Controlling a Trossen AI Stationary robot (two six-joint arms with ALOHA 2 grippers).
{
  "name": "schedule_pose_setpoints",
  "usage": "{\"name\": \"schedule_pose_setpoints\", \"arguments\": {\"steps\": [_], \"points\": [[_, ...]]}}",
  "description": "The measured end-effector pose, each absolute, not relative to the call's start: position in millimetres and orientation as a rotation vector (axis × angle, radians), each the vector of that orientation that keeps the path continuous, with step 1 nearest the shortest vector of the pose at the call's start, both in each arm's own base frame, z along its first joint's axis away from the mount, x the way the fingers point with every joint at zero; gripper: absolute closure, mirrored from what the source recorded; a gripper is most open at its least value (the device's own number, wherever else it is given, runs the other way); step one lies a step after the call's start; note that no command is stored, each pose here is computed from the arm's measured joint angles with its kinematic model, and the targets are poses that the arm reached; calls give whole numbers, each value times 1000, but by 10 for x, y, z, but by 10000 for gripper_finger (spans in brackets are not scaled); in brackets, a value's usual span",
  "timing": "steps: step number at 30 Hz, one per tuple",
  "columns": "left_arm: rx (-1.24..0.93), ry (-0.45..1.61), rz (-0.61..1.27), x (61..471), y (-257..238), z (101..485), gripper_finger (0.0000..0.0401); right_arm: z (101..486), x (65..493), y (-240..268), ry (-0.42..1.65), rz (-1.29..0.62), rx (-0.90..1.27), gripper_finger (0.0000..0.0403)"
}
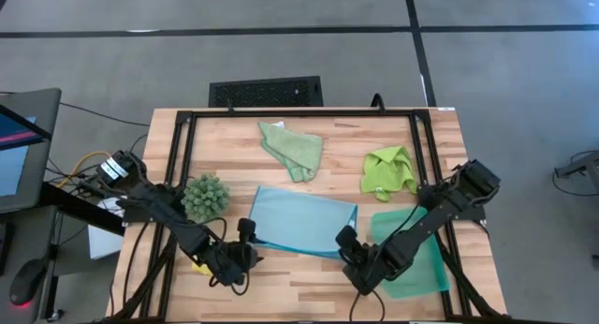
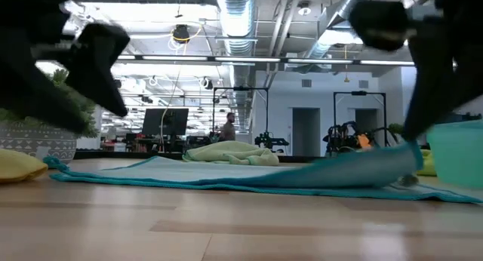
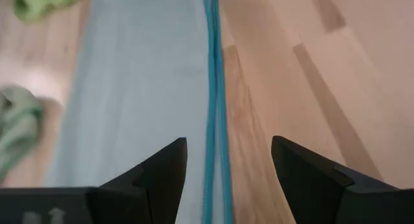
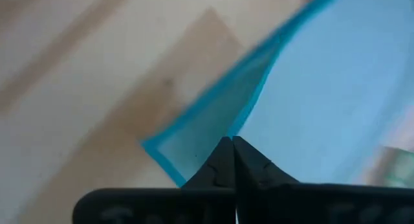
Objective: Fold microfiber towels
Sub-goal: Fold the blue microfiber cloth
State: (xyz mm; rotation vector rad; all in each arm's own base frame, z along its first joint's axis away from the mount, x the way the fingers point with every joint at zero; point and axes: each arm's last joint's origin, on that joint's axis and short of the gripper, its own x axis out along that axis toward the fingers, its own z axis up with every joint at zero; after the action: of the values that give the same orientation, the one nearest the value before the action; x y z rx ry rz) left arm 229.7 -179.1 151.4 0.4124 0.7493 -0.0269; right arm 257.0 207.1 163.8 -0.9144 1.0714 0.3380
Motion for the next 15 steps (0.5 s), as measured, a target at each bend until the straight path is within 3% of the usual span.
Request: {"name": "schedule_pose_setpoints", "arguments": {"steps": [9, 15], "points": [[479, 829, -44, 2232, -1842, 1561, 182, 1859, 2475, 2132, 1093, 164, -994, 399], [428, 939, 29, 2130, -1775, 1502, 182, 1883, 2419, 2184, 1086, 172, -990, 391]]}}
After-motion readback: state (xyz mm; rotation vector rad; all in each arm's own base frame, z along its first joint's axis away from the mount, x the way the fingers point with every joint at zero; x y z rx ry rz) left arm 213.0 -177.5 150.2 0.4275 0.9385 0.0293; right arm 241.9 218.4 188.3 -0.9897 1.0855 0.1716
